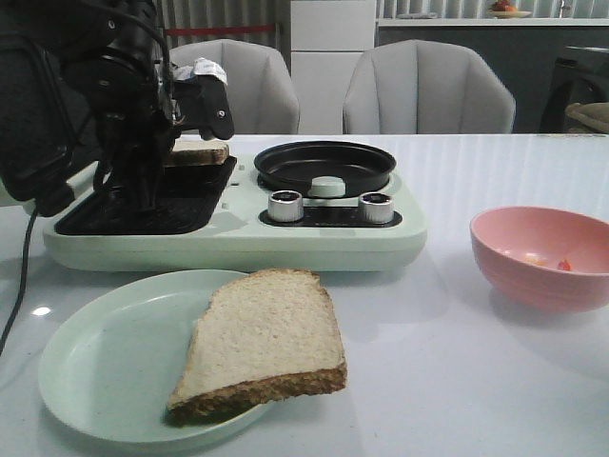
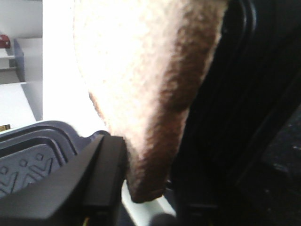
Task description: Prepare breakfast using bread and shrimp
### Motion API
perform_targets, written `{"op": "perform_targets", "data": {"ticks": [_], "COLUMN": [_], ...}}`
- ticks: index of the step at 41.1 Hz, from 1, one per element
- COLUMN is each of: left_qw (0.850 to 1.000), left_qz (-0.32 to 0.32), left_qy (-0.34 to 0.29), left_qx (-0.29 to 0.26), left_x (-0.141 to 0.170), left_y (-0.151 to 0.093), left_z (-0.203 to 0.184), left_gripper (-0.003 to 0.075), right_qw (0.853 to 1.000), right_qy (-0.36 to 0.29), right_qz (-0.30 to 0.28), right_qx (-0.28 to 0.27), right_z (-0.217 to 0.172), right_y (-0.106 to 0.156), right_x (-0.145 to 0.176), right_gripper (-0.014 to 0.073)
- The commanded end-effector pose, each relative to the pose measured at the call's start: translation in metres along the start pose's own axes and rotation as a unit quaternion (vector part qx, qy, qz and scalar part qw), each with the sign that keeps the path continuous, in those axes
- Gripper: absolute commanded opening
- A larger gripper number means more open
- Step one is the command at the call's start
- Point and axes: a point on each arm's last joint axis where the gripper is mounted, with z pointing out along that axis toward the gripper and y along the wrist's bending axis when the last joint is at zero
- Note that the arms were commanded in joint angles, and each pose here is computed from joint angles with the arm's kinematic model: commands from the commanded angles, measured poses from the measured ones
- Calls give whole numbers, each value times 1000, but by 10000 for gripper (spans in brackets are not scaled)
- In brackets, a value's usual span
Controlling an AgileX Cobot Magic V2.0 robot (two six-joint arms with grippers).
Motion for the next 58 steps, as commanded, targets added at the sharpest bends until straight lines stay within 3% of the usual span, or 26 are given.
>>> {"op": "perform_targets", "data": {"ticks": [1,21,32,38,46,54,58], "left_qw": [999,998,982,961,916,884,880], "left_qz": [-21,-59,-182,-251,-345,-388,-393], "left_qy": [0,17,-26,-74,-135,-191,-202], "left_qx": [-31,7,43,92,151,177,174], "left_x": [1,14,30,43,72,112,136], "left_y": [30,57,92,108,119,101,83], "left_z": [-21,-66,-134,-186,-259,-310,-325], "left_gripper": [412,440,440,440,440,440,440], "right_qw": [999,999,999,999,999,999,999], "right_qy": [-46,-46,-46,-46,-46,-46,-46], "right_qz": [-8,-8,-8,-8,-8,-8,-8], "right_qx": [0,0,0,0,0,0,0], "right_z": [-3,-3,-3,-3,-3,-3,-3], "right_y": [0,0,0,0,0,0,0], "right_x": [-14,-14,-14,-14,-14,-14,-14], "right_gripper": [472,472,472,472,472,472,472]}}
